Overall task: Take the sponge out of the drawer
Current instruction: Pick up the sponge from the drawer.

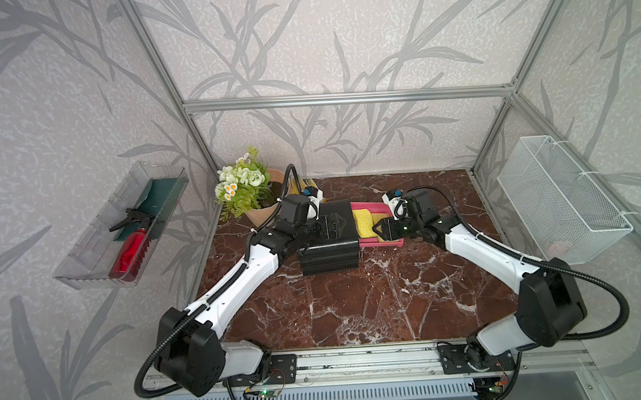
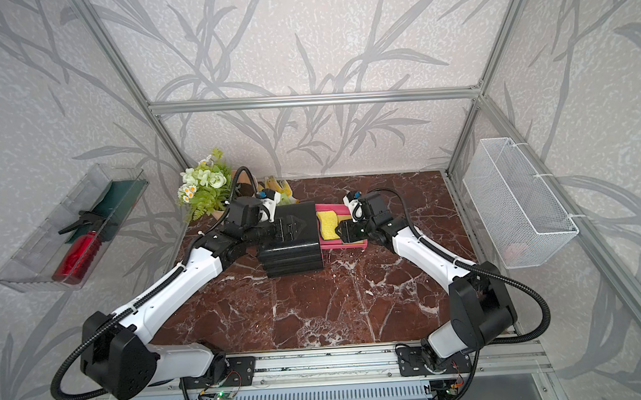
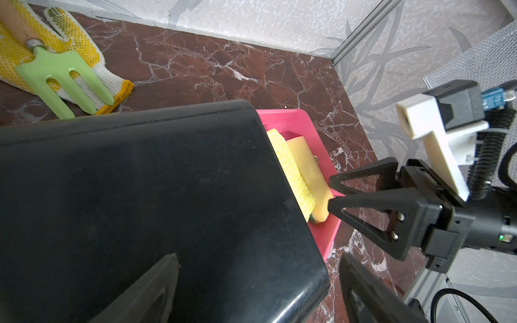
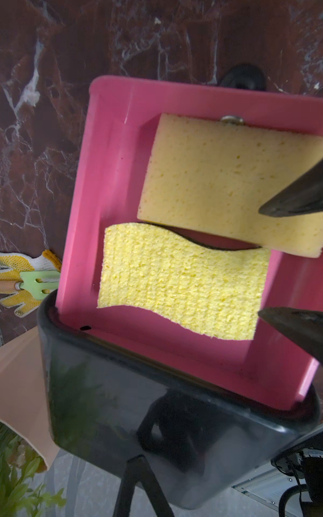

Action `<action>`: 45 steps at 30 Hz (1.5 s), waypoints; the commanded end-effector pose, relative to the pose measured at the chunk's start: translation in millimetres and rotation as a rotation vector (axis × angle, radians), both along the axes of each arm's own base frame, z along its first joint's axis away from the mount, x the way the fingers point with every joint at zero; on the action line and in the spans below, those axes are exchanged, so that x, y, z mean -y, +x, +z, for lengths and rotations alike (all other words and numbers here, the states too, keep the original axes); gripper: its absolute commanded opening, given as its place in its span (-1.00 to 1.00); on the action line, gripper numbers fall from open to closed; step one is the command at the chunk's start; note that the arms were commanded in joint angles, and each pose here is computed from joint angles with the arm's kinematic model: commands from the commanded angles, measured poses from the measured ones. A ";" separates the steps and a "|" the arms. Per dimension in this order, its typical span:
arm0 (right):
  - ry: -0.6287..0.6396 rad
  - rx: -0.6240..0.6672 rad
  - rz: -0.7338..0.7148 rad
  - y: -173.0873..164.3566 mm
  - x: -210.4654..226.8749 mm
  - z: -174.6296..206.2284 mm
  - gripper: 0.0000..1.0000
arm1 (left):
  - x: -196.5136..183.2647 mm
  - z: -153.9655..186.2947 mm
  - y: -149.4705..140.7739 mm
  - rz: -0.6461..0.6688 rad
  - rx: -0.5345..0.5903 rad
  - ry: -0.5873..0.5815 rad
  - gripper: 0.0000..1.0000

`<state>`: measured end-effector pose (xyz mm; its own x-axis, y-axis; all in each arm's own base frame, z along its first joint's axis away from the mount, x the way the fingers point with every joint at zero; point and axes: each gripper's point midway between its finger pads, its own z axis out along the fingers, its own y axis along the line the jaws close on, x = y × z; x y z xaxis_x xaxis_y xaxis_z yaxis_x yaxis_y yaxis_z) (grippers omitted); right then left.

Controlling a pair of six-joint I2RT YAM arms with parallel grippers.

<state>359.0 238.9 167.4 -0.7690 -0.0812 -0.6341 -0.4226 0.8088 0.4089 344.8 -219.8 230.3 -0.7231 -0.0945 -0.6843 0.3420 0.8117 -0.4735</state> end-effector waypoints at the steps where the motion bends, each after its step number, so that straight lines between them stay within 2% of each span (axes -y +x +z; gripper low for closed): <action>1: -0.003 0.035 0.015 9.4 -8.1 7.6 -0.02 | -2.8 6.0 -4.5 -0.009 0.026 -0.002 0.79; 25: -0.018 -0.030 0.058 18.8 -32.8 -17.5 -0.20 | -3.7 3.4 -5.6 -0.011 0.049 -0.015 0.79; 32: -0.028 -0.052 0.051 17.1 -33.6 -25.7 -0.56 | -4.6 9.7 -8.1 -0.014 0.070 -0.019 0.79; 38: -0.032 -0.011 0.049 18.0 -32.8 -16.6 -0.84 | -8.2 16.4 -10.0 -0.005 0.095 -0.019 0.79; 45: -0.019 0.124 0.049 19.6 -27.7 29.0 -1.00 | -10.2 26.2 -12.4 -0.011 0.119 -0.019 0.79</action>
<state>379.5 266.8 159.1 -0.7523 -0.1266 -0.6465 -0.4586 0.8052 0.3759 334.8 -213.9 246.9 -0.6665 -0.1082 -0.7377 0.3847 0.7976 -0.4646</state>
